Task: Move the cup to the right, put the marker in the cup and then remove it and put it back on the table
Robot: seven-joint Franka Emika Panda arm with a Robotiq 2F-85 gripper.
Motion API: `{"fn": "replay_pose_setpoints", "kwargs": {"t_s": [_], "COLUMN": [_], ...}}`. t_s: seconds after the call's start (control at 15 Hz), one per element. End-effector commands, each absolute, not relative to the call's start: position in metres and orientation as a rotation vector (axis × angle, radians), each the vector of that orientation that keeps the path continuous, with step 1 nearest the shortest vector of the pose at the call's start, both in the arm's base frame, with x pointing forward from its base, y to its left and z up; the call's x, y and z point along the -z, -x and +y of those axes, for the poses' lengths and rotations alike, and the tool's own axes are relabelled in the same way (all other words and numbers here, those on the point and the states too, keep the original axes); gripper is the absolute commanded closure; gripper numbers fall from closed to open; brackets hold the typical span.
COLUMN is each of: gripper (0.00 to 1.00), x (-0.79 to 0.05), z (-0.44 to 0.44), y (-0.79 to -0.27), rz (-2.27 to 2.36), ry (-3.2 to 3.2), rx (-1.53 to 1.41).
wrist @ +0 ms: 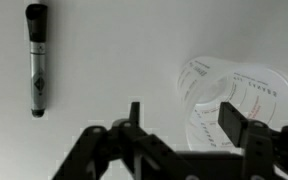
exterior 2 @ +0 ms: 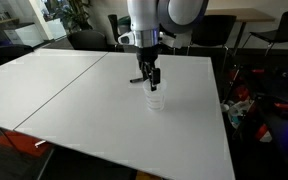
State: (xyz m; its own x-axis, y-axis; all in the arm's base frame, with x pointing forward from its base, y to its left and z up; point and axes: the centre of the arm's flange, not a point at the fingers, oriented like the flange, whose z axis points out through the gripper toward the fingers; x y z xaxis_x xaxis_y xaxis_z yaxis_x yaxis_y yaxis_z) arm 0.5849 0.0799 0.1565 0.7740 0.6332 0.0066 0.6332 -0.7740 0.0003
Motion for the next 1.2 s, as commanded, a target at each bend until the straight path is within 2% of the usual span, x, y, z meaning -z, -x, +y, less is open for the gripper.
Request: {"fn": "replay_pose_setpoints", "kwargs": {"t_s": [0.0, 0.33, 0.47, 1.13], "gripper": [0.51, 0.88, 1.00, 0.99], "x": [-0.148, -0.149, -0.154, -0.206], "z": [0.083, 0.086, 0.087, 0.064], "y": [-0.598, -0.600, -0.597, -0.614], "rz": [-1.106, -1.110, -1.102, -0.904], "ry": [2.944, 2.948, 2.953, 2.981], "rx": [0.026, 0.033, 0.041, 0.150]}}
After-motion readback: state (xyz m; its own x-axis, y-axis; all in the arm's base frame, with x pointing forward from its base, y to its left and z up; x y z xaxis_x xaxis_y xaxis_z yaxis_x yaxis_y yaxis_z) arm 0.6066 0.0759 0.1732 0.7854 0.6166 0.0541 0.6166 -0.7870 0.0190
